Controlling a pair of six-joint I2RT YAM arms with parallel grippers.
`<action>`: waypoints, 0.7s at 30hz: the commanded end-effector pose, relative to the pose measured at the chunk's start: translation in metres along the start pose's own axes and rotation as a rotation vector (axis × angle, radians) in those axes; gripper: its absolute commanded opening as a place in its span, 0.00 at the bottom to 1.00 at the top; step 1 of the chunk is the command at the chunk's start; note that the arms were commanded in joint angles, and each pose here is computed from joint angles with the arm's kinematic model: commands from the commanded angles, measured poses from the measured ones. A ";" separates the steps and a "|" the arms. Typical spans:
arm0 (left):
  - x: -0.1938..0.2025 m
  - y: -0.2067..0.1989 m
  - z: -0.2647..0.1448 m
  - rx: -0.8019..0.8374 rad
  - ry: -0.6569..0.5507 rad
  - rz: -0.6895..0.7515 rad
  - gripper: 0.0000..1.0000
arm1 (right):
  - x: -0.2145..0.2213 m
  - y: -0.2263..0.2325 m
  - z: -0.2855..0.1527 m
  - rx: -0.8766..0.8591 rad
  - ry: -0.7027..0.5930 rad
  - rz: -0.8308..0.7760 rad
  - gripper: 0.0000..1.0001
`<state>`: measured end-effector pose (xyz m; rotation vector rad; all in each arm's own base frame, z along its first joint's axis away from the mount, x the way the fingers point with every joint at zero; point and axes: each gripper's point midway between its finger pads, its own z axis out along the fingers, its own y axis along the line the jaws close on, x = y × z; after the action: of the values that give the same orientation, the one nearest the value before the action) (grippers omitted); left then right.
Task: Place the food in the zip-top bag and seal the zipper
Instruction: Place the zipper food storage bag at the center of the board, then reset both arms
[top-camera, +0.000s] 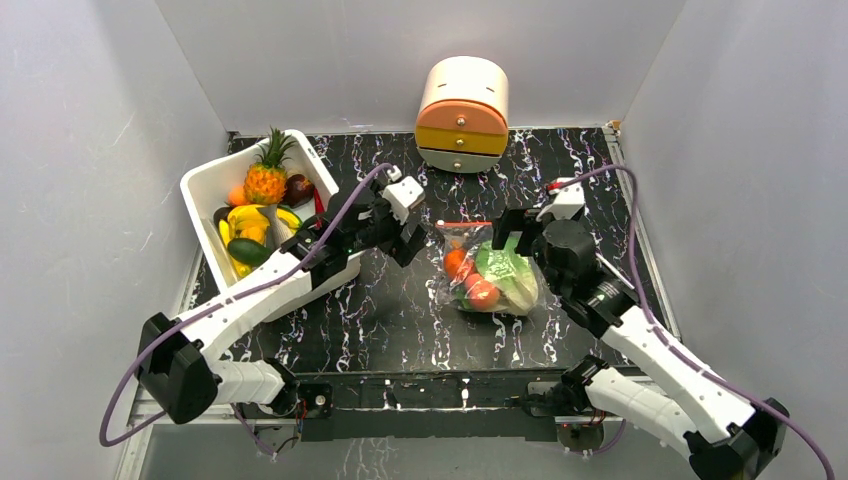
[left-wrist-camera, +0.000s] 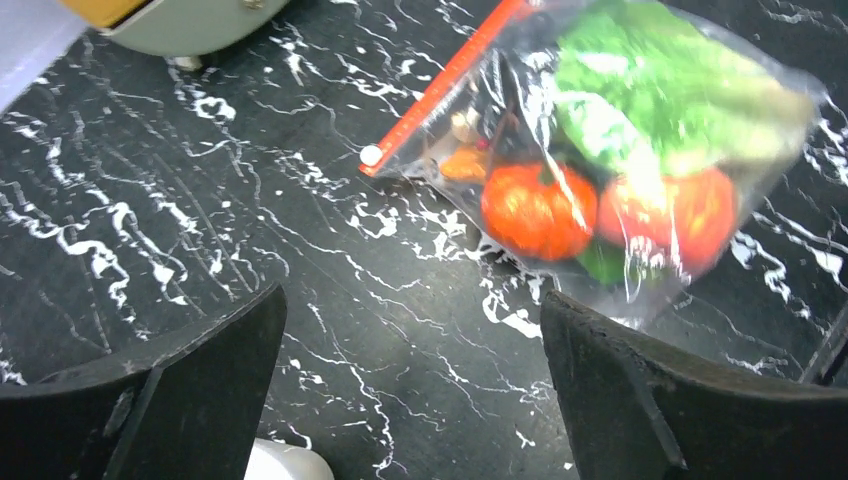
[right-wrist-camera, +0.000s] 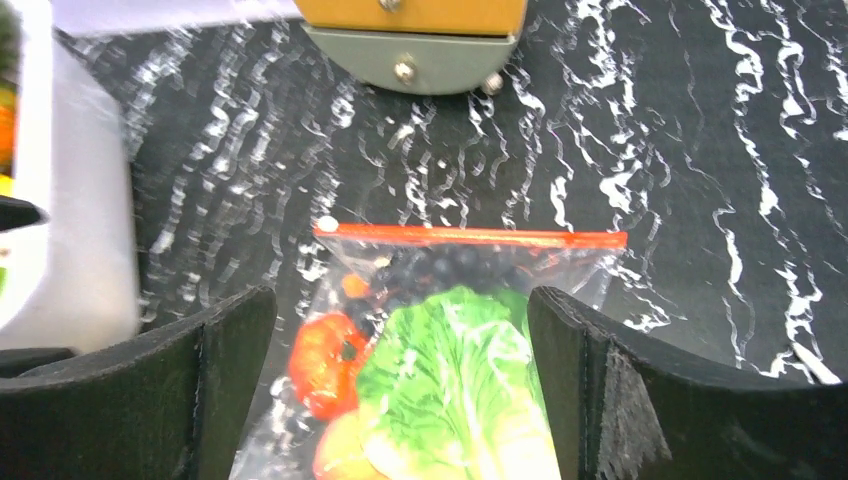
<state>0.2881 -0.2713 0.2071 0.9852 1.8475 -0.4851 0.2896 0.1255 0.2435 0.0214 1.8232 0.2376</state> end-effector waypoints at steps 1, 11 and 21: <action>-0.031 0.024 -0.019 -0.151 -0.120 -0.050 0.98 | -0.048 0.016 -0.028 -0.095 -0.076 0.108 0.98; -0.075 0.030 -0.035 -0.224 -0.186 -0.462 0.98 | -0.069 0.025 -0.066 -0.151 0.018 0.228 0.98; -0.109 0.027 -0.087 -0.204 -0.377 -0.405 0.98 | -0.090 0.022 -0.079 -0.134 -0.013 0.277 0.98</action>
<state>0.2939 -0.2533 0.3123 0.3835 1.8147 -0.6378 0.2399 0.1257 0.3310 0.1445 1.8423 0.5105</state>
